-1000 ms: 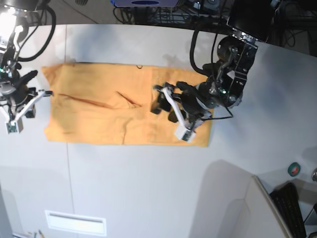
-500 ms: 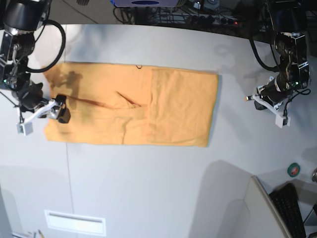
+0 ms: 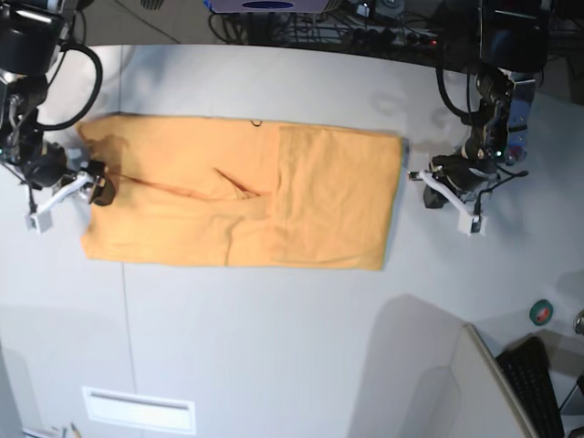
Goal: Layout the t-shirt on the table in an organized manner, then fold the t-shirt properly
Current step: 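Release the fold and grasp the folded edge with both grippers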
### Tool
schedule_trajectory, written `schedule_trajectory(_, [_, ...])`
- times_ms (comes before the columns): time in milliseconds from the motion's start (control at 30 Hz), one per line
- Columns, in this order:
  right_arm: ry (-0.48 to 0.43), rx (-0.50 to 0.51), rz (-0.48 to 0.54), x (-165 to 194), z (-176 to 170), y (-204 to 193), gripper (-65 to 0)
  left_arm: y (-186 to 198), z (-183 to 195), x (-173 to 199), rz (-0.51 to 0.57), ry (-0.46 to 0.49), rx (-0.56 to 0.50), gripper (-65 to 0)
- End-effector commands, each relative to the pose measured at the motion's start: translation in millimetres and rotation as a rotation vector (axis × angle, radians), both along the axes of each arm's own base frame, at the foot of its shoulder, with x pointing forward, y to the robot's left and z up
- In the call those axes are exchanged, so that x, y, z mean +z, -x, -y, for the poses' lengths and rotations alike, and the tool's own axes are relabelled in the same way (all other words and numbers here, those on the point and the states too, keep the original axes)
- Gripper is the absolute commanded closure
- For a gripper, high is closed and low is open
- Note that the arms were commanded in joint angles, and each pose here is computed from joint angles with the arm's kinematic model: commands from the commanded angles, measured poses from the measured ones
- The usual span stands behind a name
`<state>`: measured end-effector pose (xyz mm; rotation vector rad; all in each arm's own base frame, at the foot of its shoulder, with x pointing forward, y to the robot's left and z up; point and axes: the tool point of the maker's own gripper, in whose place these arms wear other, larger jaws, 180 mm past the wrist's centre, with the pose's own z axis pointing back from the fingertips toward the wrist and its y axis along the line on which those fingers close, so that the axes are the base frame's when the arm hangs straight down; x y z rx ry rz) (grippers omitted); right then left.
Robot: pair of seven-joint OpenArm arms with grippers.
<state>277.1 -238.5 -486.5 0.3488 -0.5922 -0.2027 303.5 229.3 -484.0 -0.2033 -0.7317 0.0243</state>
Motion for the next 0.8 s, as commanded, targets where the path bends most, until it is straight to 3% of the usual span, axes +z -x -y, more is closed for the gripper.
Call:
schedule_trajectory(0, [-0.001,0.001,0.041,10,3,-9,-44.7,-8,3,5,0.015,0.002,-0.012,0.0])
schedule_trajectory(133, [-0.031,0.015,0.027,2,-14,-1,-44.7,-19,17,7,0.028,0.021,-0.025,0.0])
schedule_trajectory(267, [-0.063,0.111,0.031,-1,-42,5,-44.6,-23,28,7,0.036,0.044,-0.026,0.0])
schedule_trajectory(467, [-0.082,0.120,0.041,0,-52,1,-44.6,-31,40,10,0.050,0.066,-0.028,0.0])
schedule_trajectory(600, [-0.085,0.116,0.057,3,-52,-6,-43.8,-32,46,5,0.042,-0.012,-0.082,0.0])
schedule_trajectory(667, [-0.094,0.109,0.043,-1,-52,-6,-37.7,-31,53,1,0.034,-0.055,-0.118,0.0])
schedule_trajectory(767, [-0.121,0.083,0.037,-7,-53,-15,-20.6,-29,61,-3,0.028,-0.091,-0.146,0.0])
